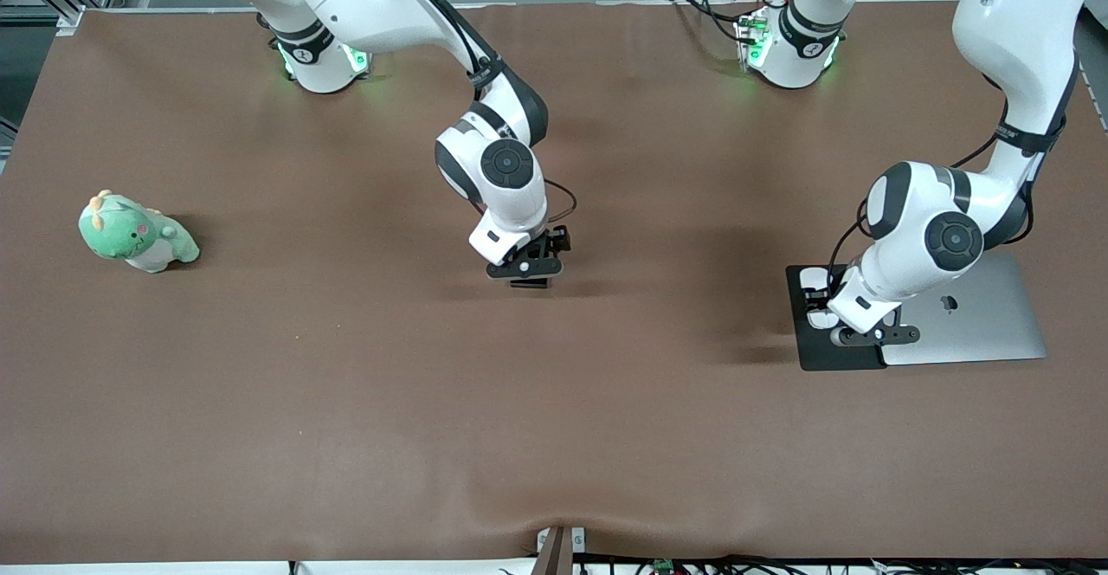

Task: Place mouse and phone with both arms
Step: 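Lower the mouse onto the pad while the right gripper grasps the phone, then release the mouse and raise the left gripper while the right gripper carries the phone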

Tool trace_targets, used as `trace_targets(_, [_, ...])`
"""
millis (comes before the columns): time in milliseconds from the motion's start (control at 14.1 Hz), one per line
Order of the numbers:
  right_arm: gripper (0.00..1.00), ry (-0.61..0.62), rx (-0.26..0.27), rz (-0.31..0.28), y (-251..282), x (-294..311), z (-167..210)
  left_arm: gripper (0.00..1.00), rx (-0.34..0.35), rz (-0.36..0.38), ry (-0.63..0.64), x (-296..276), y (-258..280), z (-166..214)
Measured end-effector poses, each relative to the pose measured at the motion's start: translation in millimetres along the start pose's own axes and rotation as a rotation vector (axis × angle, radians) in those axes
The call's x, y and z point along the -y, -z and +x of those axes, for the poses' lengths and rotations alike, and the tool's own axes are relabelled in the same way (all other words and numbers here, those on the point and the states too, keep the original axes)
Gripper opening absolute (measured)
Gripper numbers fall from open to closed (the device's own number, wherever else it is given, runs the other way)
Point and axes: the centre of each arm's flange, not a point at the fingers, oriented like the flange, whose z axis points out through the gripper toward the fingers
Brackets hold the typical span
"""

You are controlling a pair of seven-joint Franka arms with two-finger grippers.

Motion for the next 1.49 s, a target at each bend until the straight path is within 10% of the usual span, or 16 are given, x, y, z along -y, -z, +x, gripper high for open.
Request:
trace_targets(708, [1.0,-0.007,-0.016,-0.004,-28.8,-3.9,2.1,0.59,-0.047,-0.064,-0.028,36.7,-51.1,14.0])
trace_targets(1062, [1.0,0.001,-0.019,-0.012,-37.5,-3.1,-0.1,1.0,-0.062,-0.031,-0.084,42.1,-52.2,20.2])
trace_targets(1488, [0.98,-0.004,-0.018,-0.019,-44.9,-5.4,0.2,1.0,-0.18,0.002,-0.116,30.2,18.4,36.6])
